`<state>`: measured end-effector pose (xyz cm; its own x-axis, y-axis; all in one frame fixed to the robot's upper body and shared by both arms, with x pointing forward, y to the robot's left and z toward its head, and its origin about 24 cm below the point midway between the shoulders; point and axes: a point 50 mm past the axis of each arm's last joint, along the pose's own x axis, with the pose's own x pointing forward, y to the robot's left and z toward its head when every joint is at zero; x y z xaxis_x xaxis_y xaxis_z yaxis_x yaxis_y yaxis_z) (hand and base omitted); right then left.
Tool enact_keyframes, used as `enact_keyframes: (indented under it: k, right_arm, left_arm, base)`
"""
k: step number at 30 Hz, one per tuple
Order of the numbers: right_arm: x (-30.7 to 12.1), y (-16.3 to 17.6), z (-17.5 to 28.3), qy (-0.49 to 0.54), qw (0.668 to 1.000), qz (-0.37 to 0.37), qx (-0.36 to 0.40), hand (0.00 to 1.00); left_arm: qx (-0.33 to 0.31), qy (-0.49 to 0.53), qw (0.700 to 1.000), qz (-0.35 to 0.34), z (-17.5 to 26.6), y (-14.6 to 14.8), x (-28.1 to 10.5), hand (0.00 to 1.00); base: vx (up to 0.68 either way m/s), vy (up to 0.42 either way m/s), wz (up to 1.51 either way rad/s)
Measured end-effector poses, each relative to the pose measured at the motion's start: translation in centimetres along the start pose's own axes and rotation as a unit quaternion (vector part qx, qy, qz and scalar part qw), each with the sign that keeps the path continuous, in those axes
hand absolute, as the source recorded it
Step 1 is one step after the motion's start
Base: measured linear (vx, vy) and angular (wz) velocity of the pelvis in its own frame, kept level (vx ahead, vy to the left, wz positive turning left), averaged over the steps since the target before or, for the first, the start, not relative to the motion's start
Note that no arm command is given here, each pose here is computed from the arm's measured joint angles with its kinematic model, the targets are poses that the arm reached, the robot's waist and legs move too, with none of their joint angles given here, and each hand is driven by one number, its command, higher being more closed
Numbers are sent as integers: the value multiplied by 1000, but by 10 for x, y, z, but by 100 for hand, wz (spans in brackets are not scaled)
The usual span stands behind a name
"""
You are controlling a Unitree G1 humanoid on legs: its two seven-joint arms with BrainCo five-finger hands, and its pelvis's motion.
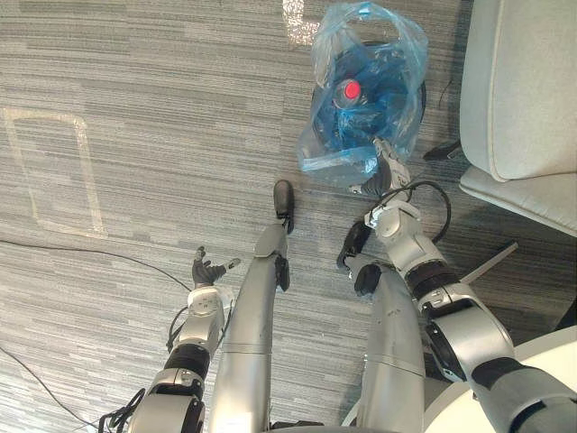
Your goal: Gather rubbish on tea table into small bin, then transfer packed bag to large trash can.
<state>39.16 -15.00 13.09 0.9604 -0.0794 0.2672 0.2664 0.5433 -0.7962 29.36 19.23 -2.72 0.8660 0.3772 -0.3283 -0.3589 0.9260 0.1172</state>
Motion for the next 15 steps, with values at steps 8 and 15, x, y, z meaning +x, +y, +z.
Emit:
enact_keyframes:
  k: [8, 15]
  right_arm:
    - [-1, 7, 8, -5, 1000, 12, 11, 100]
    - [-1, 5, 10, -4, 999, 5, 33, 100]
  left_arm:
    - [-6, -13, 1000, -3, 8, -2, 1, 0]
    - [-10, -20, 1000, -4, 12, -3, 1, 0]
  base:
    - [-69, 8, 1]
    - [-74, 9, -3]
